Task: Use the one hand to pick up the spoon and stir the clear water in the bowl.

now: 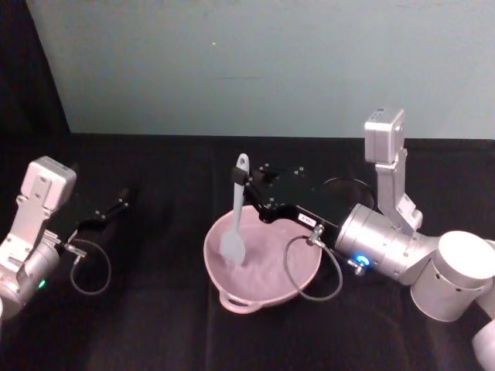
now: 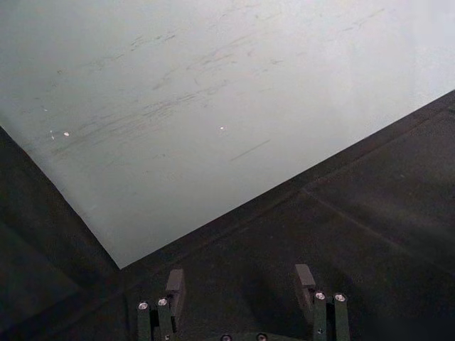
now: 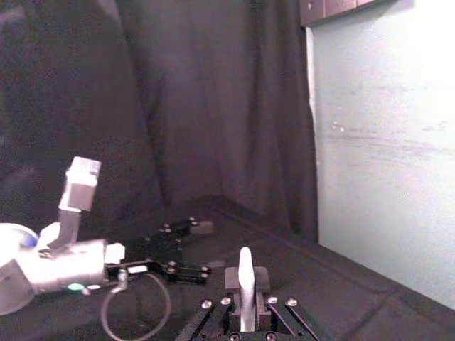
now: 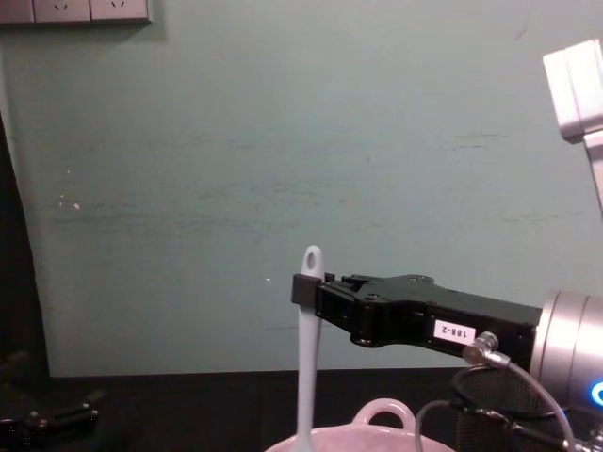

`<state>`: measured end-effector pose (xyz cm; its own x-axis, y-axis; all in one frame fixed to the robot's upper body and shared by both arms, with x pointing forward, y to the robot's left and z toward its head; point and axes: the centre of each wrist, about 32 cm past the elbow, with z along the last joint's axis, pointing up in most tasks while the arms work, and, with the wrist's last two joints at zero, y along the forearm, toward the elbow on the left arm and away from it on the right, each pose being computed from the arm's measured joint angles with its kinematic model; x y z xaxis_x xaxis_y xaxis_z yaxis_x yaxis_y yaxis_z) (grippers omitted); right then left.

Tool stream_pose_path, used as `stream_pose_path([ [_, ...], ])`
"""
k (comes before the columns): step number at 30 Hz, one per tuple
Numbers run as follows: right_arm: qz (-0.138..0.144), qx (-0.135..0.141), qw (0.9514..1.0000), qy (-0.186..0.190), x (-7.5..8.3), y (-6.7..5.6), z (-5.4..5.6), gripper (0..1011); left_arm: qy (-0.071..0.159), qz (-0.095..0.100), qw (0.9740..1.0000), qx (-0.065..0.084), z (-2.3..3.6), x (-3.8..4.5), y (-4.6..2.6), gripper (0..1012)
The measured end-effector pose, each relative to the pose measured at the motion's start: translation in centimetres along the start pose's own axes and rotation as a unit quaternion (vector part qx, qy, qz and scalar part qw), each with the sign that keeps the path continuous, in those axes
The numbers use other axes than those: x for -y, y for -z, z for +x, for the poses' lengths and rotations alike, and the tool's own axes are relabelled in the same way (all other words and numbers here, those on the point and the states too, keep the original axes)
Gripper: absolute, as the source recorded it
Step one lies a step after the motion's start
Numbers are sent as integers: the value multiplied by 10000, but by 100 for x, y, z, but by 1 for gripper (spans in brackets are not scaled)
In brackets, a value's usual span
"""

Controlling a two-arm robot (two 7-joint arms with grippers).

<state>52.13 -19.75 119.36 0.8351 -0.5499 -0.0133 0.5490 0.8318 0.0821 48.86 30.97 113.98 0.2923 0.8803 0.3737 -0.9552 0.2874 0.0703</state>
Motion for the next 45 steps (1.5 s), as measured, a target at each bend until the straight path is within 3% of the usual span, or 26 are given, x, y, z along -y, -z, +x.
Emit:
stream_pose_path([
  [5, -141, 202, 9995, 211, 23, -5, 72, 122, 0, 0, 10000, 0, 0, 0, 0, 1005],
  [10, -263, 517, 9963, 628, 140, -57, 116, 123, 0, 0, 10000, 0, 0, 0, 0, 1005],
  [15, -299, 698, 9934, 854, 264, -112, 103, 123, 0, 0, 10000, 0, 0, 0, 0, 1005],
  [23, -260, 672, 9937, 864, 364, -164, 12, 123, 0, 0, 10000, 0, 0, 0, 0, 1005],
  [31, -304, 489, 9971, 504, 271, -145, -81, 123, 0, 0, 10000, 0, 0, 0, 0, 1005],
  [36, -195, 225, 9995, 107, 102, -88, -146, 123, 0, 0, 10000, 0, 0, 0, 0, 1005],
  [45, -68, 151, 9999, -9, -31, -58, -117, 123, 0, 0, 10000, 0, 0, 0, 0, 1005],
])
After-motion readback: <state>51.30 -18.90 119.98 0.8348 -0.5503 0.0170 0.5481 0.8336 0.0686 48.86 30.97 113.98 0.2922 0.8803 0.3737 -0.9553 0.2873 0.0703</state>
